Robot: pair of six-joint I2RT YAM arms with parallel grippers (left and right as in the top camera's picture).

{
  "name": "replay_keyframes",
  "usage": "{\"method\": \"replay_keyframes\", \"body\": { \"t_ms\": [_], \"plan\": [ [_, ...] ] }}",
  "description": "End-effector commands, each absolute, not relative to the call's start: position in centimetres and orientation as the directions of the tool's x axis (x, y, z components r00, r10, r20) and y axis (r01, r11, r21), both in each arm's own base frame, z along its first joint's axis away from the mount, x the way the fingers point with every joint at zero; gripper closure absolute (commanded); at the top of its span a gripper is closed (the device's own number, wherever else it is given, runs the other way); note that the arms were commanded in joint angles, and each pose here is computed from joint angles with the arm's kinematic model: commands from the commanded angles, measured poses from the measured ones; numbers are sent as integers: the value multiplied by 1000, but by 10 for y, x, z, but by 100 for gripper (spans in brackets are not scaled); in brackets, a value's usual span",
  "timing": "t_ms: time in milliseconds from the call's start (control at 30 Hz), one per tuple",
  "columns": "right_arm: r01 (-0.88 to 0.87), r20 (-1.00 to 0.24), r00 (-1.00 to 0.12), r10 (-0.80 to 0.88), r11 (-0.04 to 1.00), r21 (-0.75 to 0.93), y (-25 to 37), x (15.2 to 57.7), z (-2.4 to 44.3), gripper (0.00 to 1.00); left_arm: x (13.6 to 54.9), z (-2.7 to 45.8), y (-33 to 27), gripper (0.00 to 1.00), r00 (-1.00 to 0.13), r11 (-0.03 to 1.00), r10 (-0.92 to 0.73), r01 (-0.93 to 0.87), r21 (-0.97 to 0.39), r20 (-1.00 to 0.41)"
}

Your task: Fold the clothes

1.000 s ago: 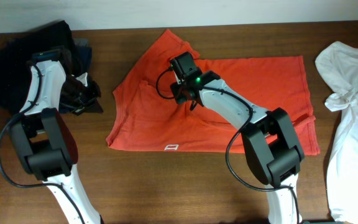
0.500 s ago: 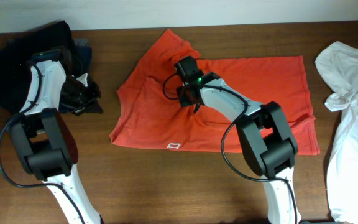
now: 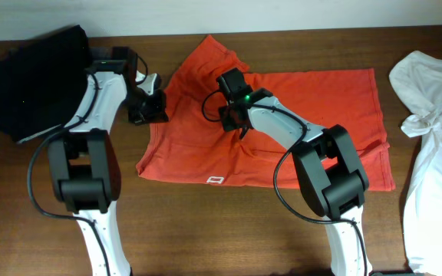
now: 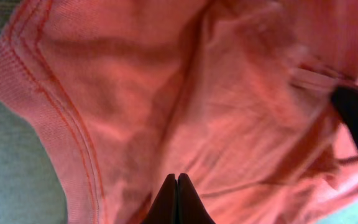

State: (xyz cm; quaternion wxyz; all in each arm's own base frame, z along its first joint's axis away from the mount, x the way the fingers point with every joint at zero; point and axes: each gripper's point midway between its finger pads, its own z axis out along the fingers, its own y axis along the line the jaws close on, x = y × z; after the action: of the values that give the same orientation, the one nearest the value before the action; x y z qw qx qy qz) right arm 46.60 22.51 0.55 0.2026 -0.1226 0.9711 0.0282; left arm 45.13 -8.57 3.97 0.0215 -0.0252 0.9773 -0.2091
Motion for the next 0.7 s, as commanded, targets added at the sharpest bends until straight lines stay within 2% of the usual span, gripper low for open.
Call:
{"method": "replay_keyframes", "body": {
  "t_ms": [0,67,100,133,167,200,333,433,500,667],
  "plan": [
    [-238,-436,-876,-204,971,24,226,472,25,96,450,8,-67,99,-996,943,-87,-87,-320,16],
    [-238,-436,-876,-204,971,24,226,472,25,94,444,-12,-60,99,-995,956,-88,-100,-275,56],
    [-238,-438,-876,-204,971,24,226,473,25,88,444,-14,-59,99,-994,957,-88,-101,-270,58],
    [-239,-444,-873,-203,971,26,227,474,26,87,444,-17,-49,99,-993,970,-105,-115,-214,56],
    [-239,-446,-872,-203,971,26,227,475,28,96,440,-23,-30,99,-985,981,-163,-168,-95,61],
    [-239,-446,-872,-203,971,27,227,475,29,96,434,-29,-25,99,-983,983,-170,-175,-64,73],
    [-275,-465,-863,-197,956,104,245,480,45,96,411,-58,-18,99,-976,980,-183,-191,-54,119],
    [-274,-460,-865,-199,956,103,245,479,46,90,404,-62,-4,99,-970,978,-204,-208,-18,132],
    [-273,-458,-866,-199,957,101,244,479,46,96,400,-61,1,99,-965,975,-216,-221,-15,146],
    [-265,-436,-877,-202,960,86,239,475,43,95,393,-60,21,99,-951,965,-259,-262,5,170]
  ]
}}
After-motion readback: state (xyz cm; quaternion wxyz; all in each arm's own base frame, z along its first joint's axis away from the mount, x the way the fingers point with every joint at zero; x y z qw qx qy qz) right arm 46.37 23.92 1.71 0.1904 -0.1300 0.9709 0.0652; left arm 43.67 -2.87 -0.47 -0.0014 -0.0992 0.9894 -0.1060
